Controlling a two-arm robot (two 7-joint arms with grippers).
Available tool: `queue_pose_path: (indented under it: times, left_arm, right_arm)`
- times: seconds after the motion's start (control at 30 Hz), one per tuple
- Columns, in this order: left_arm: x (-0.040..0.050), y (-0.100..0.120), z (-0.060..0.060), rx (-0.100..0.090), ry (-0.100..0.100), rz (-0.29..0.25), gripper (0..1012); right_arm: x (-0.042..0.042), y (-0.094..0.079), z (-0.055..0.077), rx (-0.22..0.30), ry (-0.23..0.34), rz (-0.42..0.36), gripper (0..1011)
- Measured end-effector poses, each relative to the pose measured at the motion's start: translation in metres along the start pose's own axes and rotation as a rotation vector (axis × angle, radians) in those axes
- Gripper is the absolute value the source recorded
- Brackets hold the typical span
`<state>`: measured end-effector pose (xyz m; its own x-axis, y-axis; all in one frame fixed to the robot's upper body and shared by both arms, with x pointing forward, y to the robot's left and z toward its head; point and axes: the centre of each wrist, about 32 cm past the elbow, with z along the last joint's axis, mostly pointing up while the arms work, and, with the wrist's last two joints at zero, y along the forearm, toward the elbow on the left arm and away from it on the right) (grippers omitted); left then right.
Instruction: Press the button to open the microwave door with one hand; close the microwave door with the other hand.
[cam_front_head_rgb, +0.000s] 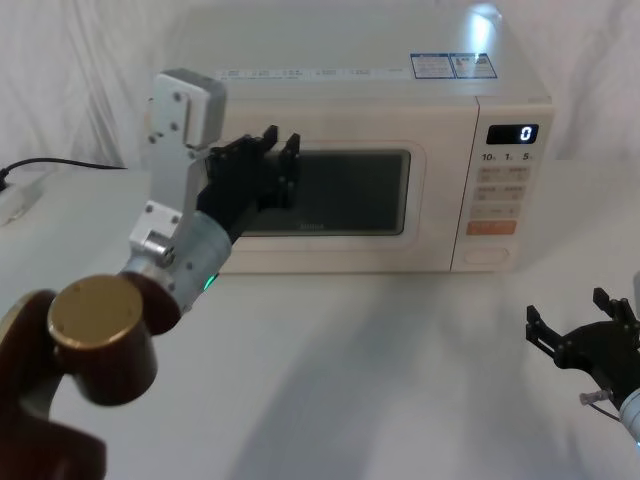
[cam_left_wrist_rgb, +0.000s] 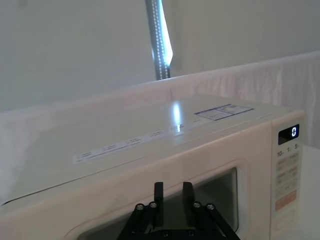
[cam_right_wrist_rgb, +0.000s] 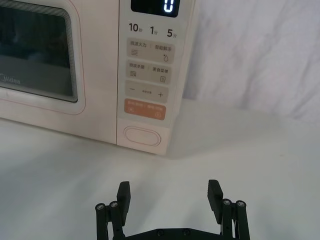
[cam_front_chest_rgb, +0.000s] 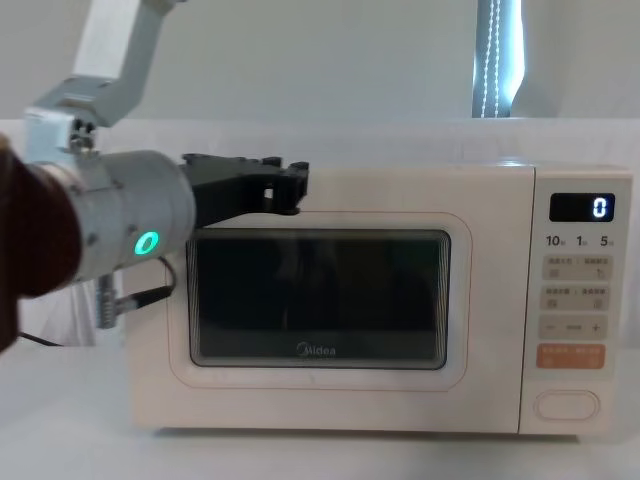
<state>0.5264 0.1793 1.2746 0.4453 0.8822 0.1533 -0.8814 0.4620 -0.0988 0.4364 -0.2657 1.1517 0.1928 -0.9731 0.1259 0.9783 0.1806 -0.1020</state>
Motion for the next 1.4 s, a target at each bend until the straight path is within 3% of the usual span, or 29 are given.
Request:
queue_pose_path:
  times: [0.13, 0.47, 0.67, 0.8, 1.0, 1.4]
  left_arm:
    - [0.0022, 0.019, -0.005, 0.01, -0.015, 0.035, 335]
    - [0.0041, 0.064, -0.02, 0.031, 0.002, 0.136, 659]
    - [0.0072, 0.098, -0.034, 0.042, 0.041, 0.22, 872]
    - [0.0102, 0.113, -0.041, 0.052, 0.056, 0.254, 968]
    - [0.0157, 0.131, -0.049, 0.07, 0.067, 0.286, 1001]
    - [0.0212, 0.152, -0.06, 0.105, 0.064, 0.299, 1001]
  right_arm:
    - [0.0, 0.0, 0.0, 0.0, 0.0, 0.0, 1002]
    - [0.0, 0.0, 0.0, 0.0, 0.0, 0.0, 1002]
    - [0.0, 0.0, 0.0, 0.0, 0.0, 0.0, 1002]
    - [0.0, 0.0, 0.0, 0.0, 0.0, 0.0, 1002]
    - [0.0, 0.0, 0.0, 0.0, 0.0, 0.0, 1002]
    - [0.0, 0.0, 0.0, 0.0, 0.0, 0.0, 1002]
